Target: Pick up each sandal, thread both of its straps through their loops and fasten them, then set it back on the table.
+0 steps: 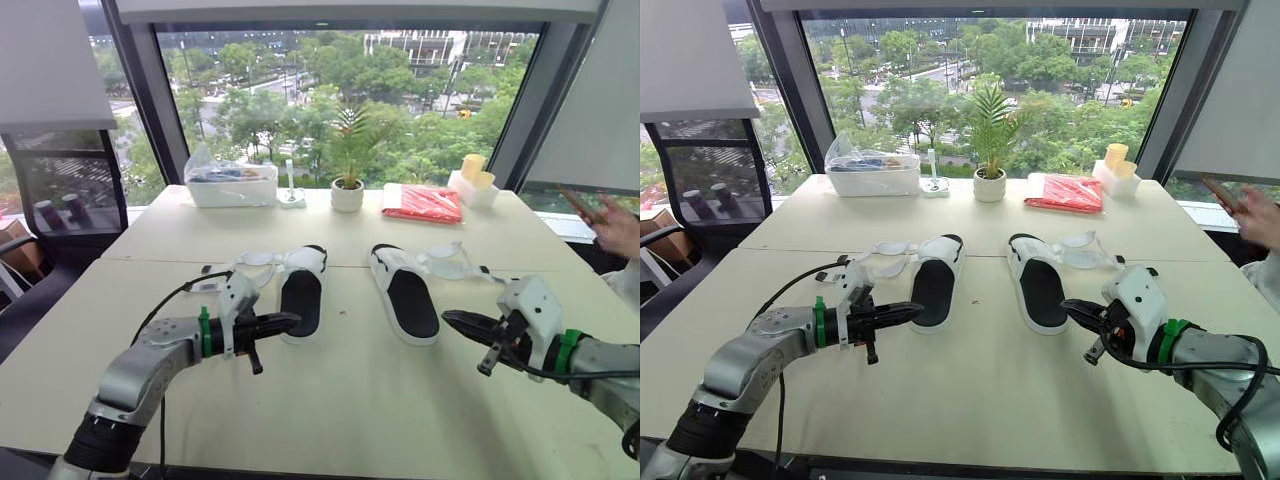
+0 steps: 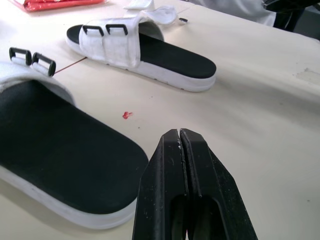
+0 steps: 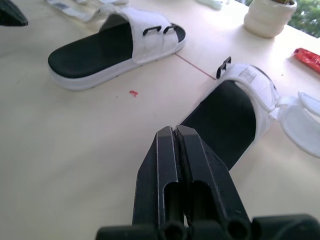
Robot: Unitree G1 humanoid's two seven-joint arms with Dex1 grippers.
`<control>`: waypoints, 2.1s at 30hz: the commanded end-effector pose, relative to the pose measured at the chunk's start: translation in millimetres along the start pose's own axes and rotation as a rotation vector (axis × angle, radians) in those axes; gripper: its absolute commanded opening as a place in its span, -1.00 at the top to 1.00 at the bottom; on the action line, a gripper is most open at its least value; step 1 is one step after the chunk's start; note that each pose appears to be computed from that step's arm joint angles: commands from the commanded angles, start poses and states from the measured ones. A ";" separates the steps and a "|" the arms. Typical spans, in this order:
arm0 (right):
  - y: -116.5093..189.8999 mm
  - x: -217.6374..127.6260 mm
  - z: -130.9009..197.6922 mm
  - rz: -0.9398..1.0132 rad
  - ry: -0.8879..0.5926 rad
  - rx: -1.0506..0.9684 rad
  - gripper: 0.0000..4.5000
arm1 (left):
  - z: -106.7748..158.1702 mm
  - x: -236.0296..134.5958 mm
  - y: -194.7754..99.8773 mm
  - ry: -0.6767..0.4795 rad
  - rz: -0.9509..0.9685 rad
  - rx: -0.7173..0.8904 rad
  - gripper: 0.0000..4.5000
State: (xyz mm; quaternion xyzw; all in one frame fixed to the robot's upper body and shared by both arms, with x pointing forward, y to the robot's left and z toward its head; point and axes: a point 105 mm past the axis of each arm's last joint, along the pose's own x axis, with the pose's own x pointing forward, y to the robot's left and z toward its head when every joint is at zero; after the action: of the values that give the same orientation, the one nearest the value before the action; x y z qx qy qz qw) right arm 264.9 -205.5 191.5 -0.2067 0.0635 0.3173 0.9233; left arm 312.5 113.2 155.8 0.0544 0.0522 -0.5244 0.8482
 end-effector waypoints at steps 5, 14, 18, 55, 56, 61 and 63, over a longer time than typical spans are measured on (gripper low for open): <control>-9.1 -0.5 11.6 -0.023 -0.029 -0.058 0.98 | 16.1 -4.9 7.3 -0.041 0.022 0.062 1.00; -18.4 -1.5 10.9 -0.055 -0.033 -0.072 0.98 | 23.2 3.1 7.2 -0.067 0.014 0.064 1.00; -18.4 1.4 7.3 -0.066 -0.030 -0.074 0.98 | 24.4 3.4 7.7 -0.067 0.012 0.063 1.00; -105.5 157.8 -15.8 -0.431 0.106 -0.567 -0.99 | 11.5 20.8 -5.6 -0.080 0.034 0.044 1.00; -106.7 161.5 -14.1 -0.443 0.106 -0.585 -0.99 | 10.6 20.6 -7.0 -0.079 0.035 0.042 1.00; -104.9 178.2 -5.4 -0.466 0.093 -0.606 -0.75 | 7.7 17.8 -7.6 -0.078 0.059 0.038 1.00; -101.4 184.4 -0.5 -0.459 0.086 -0.625 -0.37 | 7.0 16.3 -6.7 -0.078 0.071 0.038 1.00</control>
State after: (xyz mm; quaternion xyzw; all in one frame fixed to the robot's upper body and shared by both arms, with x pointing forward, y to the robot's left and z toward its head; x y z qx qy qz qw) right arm 469.5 -180.8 162.5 -0.4931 -0.0165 0.1048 0.8635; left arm 315.7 92.1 147.8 0.0435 0.0324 -0.5016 0.8634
